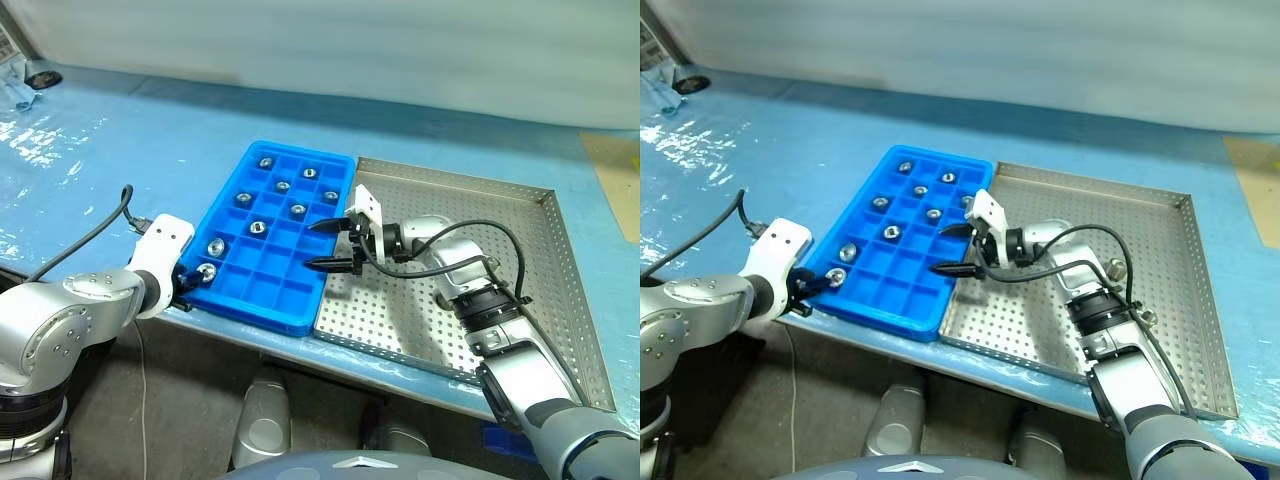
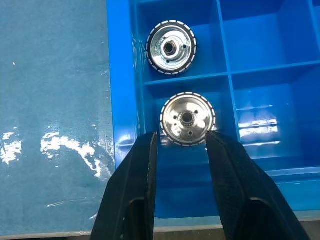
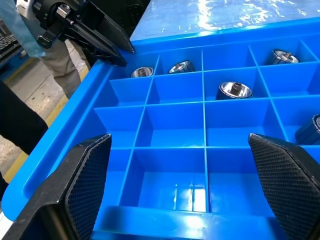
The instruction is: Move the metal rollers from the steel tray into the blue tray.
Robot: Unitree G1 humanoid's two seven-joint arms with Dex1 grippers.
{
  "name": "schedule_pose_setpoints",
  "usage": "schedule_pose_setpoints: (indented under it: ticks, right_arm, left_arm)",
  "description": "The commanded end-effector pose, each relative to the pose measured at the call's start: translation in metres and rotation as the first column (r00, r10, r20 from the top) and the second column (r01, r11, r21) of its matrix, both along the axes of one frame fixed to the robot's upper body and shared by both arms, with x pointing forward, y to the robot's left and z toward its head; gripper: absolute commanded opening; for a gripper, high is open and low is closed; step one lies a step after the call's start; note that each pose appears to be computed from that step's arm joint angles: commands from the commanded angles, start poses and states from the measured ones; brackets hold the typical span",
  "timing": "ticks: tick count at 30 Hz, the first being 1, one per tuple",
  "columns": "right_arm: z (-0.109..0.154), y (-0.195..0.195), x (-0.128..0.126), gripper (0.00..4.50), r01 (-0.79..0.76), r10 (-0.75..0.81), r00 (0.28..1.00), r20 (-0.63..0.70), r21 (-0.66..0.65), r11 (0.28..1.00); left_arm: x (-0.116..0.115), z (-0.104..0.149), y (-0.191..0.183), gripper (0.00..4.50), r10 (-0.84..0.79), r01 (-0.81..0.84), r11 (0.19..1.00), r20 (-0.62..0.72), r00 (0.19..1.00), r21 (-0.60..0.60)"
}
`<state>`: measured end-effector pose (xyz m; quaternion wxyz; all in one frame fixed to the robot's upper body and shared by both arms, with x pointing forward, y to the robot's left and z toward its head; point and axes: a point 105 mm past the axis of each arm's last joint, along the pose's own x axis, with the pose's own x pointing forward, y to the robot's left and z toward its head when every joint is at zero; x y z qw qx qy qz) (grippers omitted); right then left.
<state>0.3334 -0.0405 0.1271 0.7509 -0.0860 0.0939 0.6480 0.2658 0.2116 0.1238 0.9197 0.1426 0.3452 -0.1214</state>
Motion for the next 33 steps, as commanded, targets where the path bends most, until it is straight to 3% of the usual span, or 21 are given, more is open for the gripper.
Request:
schedule_pose_setpoints:
  ticks: [1,2,7,18,22,28,33]
  right_arm:
    - [0.008,0.001,-0.002,4.5,-0.009,0.008,0.999,0.035,0.022,1.0]
    - [0.008,0.001,-0.002,4.5,-0.009,0.009,0.999,0.035,0.021,1.0]
    - [0.011,0.002,-0.001,4.5,-0.008,0.008,0.999,0.04,0.022,1.0]
    - [0.01,0.0,0.0,4.5,0.0,-0.001,0.999,0.039,0.02,1.0]
    - [0.009,0.001,0.0,4.5,0.0,-0.001,0.999,0.04,0.02,1.0]
    - [0.008,0.002,-0.001,4.5,-0.014,0.013,0.999,0.036,0.016,1.0]
    - [0.01,0.002,0.0,4.5,-0.021,0.021,0.999,0.043,0.01,1.0]
  left_arm:
    - [-0.003,-0.015,0.002,1.61,0.028,-0.028,1.0,-0.063,0.998,0.011]
    - [-0.002,-0.016,0.003,1.61,0.034,-0.033,0.999,-0.067,0.997,0.012]
    - [0.0,-0.018,0.004,0.07,0.043,-0.041,0.999,-0.076,0.996,0.022]
    - [0.005,-0.01,0.004,0.03,0.044,-0.042,0.998,-0.04,0.998,0.037]
    - [0.002,-0.004,0.005,0.82,0.035,-0.034,0.998,-0.02,0.999,0.051]
    - [0.002,0.001,0.01,2.85,0.056,-0.056,0.996,0.003,0.998,0.062]
    - [0.0,-0.005,0.011,2.85,0.076,-0.075,0.996,-0.014,0.997,0.051]
